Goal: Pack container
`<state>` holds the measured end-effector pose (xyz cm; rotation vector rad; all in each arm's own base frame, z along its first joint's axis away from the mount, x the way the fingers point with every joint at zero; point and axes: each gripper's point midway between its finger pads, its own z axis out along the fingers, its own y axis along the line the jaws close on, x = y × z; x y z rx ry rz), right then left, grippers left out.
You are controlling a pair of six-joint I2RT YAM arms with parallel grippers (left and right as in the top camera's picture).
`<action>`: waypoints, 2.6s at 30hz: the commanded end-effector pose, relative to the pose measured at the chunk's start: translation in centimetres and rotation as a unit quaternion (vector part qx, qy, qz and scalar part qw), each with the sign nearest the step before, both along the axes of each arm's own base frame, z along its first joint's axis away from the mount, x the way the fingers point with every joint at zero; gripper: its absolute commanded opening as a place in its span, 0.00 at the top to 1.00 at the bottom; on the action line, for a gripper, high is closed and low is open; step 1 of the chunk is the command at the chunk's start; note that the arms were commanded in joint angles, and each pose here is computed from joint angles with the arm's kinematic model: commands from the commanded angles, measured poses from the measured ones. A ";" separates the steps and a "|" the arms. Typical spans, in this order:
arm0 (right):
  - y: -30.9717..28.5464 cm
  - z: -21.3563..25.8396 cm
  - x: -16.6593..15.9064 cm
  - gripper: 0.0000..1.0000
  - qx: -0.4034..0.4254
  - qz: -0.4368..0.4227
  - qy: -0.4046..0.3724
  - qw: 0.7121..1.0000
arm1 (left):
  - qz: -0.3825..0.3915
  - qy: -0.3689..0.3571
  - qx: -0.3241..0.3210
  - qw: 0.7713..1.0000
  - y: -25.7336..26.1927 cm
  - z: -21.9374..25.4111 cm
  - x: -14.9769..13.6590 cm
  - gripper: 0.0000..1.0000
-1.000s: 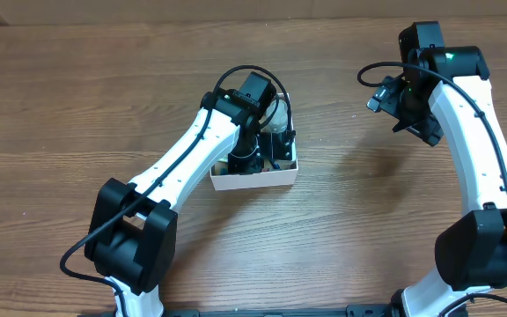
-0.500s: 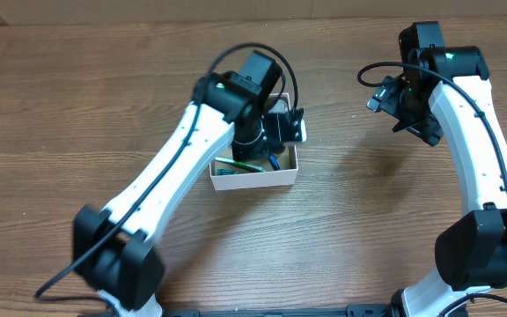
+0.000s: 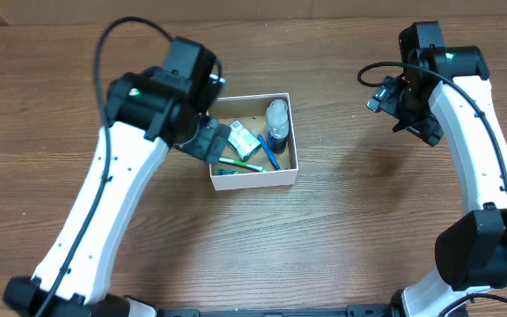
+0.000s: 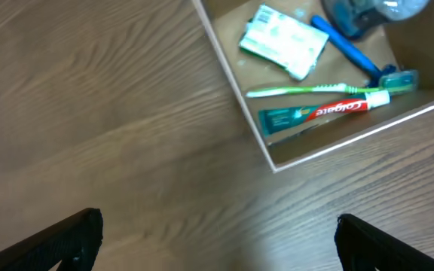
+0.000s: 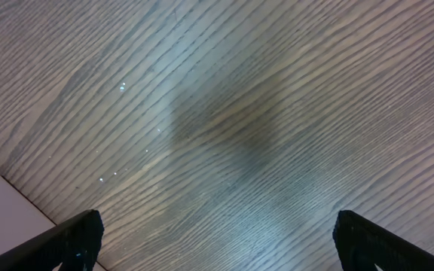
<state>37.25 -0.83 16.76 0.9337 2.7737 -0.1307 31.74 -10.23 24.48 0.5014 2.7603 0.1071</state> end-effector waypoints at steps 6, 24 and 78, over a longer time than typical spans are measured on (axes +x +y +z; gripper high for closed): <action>-0.2 0.5 0.1 0.00 0.002 -0.005 -0.010 1.000 | 0.101 -0.148 -0.081 0.981 4.6 10.2 -9.1 0.00; -0.2 0.5 0.1 0.00 0.002 -0.005 -0.010 1.000 | 0.040 -0.178 -0.378 0.908 1.4 4.2 -22.3 0.00; -0.1 0.5 0.1 0.00 0.002 -0.005 -0.010 1.000 | 0.007 -0.548 -0.130 0.826 7.8 -8.1 -7.2 0.00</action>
